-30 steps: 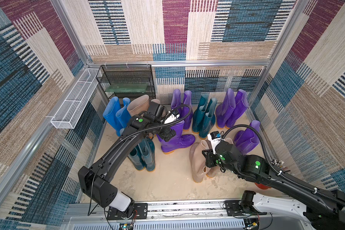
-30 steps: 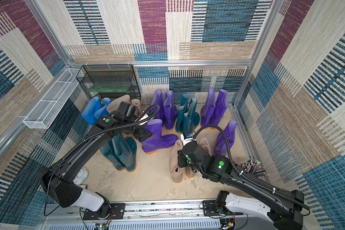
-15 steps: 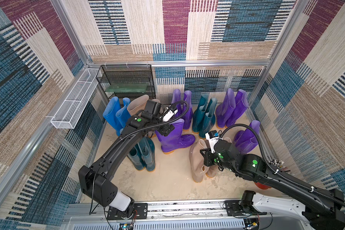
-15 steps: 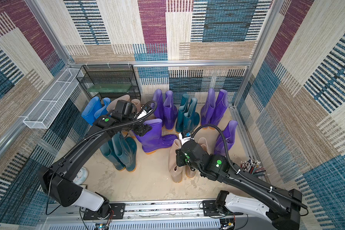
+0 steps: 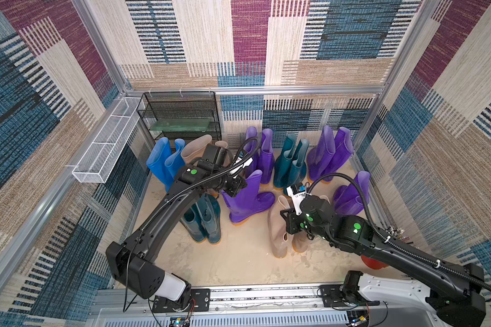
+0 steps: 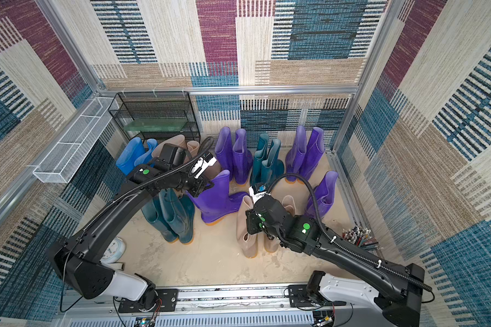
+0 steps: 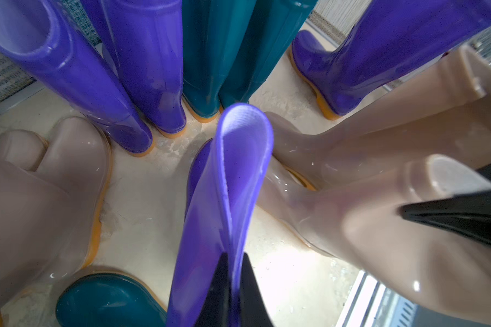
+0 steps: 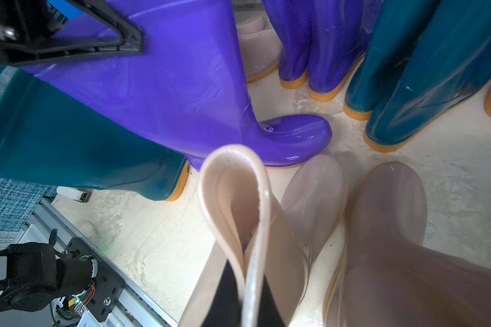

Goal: Match and arrange rain boots in pairs
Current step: Pick up the rain boot from the rain pile shoes, then place the rain boot at the center of the board.

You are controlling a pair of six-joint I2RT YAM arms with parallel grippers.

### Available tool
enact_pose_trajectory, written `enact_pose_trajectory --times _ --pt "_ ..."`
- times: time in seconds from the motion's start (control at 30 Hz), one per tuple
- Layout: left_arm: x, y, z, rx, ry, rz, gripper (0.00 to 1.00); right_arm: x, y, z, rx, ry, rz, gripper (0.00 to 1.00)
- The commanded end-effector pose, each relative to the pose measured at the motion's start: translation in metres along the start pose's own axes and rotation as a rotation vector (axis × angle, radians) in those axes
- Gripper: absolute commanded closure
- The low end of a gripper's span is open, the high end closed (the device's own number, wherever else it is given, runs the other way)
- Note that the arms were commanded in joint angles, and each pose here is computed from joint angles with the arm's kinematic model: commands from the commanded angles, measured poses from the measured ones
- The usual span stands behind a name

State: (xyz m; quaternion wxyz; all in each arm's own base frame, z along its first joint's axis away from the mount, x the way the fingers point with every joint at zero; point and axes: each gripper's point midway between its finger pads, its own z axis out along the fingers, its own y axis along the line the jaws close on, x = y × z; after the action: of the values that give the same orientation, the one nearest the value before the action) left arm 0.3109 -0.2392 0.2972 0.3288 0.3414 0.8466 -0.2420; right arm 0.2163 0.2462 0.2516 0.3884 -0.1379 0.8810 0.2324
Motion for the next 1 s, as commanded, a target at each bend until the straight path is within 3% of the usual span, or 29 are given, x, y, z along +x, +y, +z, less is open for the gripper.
enact_pose_trajectory --times 0.0,0.2,0.37,0.7,0.97 --pt "-0.026 -0.013 -0.019 0.038 -0.112 -0.159 1.0 -0.039 0.019 -0.001 -0.066 -0.126 -0.002 1.0" --pt "-0.007 -0.017 -0.027 0.0 -0.122 -0.365 1.0 -0.049 0.028 0.017 -0.124 -0.115 0.014 1.0" --pt "-0.018 -0.012 -0.063 -0.104 -0.257 -0.41 1.0 -0.053 0.048 0.029 -0.181 -0.056 0.025 1.0" --pt "-0.082 -0.017 -0.152 -0.217 -0.423 -0.29 1.0 -0.053 0.074 0.054 -0.25 -0.029 0.068 1.0" --pt "-0.126 -0.019 -0.195 -0.276 -0.538 -0.19 1.0 -0.066 0.096 0.069 -0.287 -0.069 0.14 1.0"
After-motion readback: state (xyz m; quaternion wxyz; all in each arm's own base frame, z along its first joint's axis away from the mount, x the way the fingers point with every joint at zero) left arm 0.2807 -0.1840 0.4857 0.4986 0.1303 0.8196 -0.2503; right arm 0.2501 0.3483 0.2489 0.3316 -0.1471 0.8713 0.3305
